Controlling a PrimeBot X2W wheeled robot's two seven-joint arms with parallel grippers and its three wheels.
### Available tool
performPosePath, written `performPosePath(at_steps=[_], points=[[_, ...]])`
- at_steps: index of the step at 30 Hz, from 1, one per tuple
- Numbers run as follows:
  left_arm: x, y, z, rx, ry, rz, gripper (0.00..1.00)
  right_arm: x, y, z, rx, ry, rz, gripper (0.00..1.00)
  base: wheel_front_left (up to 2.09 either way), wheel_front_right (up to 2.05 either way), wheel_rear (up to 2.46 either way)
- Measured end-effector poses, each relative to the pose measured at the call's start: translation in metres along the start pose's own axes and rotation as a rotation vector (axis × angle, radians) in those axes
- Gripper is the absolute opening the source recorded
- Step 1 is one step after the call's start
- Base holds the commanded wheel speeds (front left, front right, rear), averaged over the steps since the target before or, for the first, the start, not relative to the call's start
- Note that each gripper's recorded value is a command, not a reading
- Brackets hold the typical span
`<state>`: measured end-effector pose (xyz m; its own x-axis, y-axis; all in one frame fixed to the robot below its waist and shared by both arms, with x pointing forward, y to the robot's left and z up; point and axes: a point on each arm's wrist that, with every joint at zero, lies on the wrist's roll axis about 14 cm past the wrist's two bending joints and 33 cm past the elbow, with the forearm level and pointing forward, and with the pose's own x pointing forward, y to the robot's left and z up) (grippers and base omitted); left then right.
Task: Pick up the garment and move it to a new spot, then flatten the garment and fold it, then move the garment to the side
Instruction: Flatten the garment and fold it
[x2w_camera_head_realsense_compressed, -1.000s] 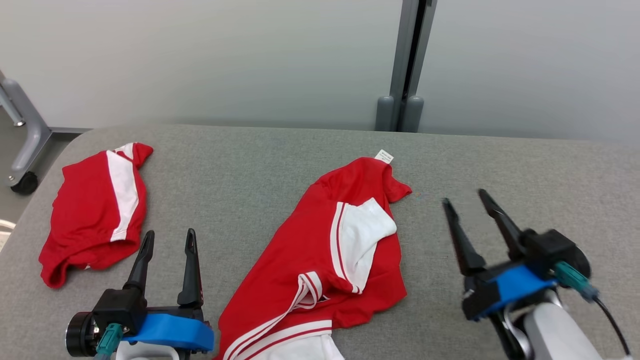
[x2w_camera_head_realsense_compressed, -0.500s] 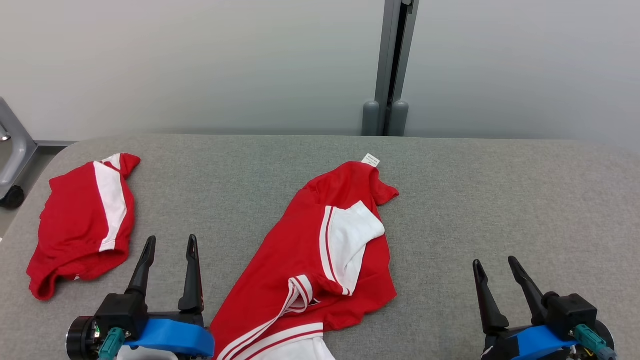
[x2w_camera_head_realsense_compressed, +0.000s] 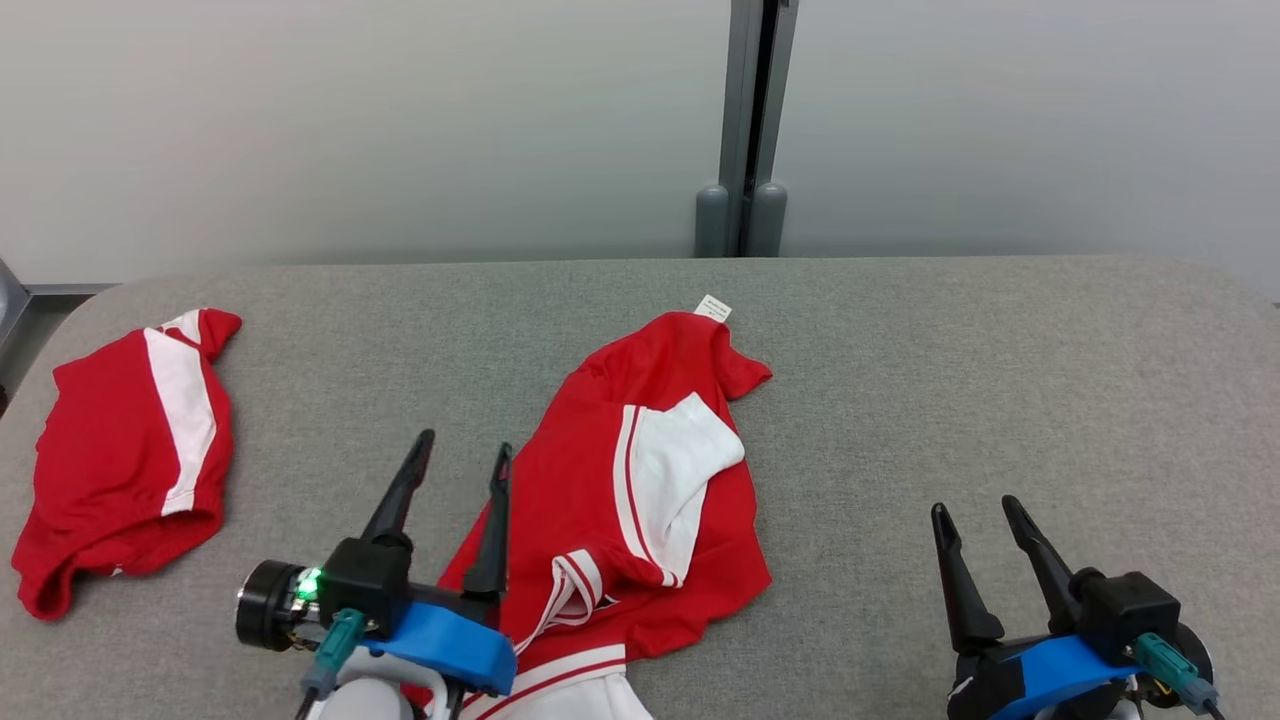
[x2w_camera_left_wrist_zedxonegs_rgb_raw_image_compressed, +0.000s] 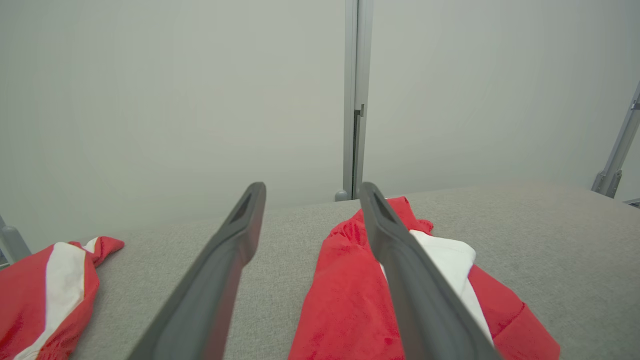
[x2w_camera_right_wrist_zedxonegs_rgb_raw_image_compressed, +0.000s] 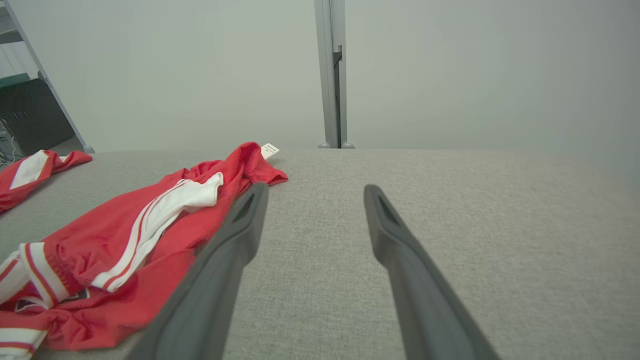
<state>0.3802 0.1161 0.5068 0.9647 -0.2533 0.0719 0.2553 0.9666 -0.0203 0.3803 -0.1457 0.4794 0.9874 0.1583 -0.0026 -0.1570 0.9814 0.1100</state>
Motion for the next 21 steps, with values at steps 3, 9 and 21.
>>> performPosePath(at_steps=[3, 9, 21], points=[[0.006, -0.021, -0.010, 0.008, 0.032, -0.073, 1.00, -0.001, -0.002, -0.003, 0.001, 0.008, -0.008, 1.00, 0.00, 0.00, 0.00], [0.002, -0.055, -0.050, 0.036, 0.166, -0.226, 1.00, -0.003, -0.007, -0.008, 0.006, 0.022, -0.023, 1.00, 0.00, 0.00, 0.00], [-0.013, -0.069, -0.115, 0.084, 0.391, -0.339, 1.00, -0.006, -0.023, -0.013, 0.010, 0.040, -0.072, 1.00, 0.00, 0.00, 0.00]])
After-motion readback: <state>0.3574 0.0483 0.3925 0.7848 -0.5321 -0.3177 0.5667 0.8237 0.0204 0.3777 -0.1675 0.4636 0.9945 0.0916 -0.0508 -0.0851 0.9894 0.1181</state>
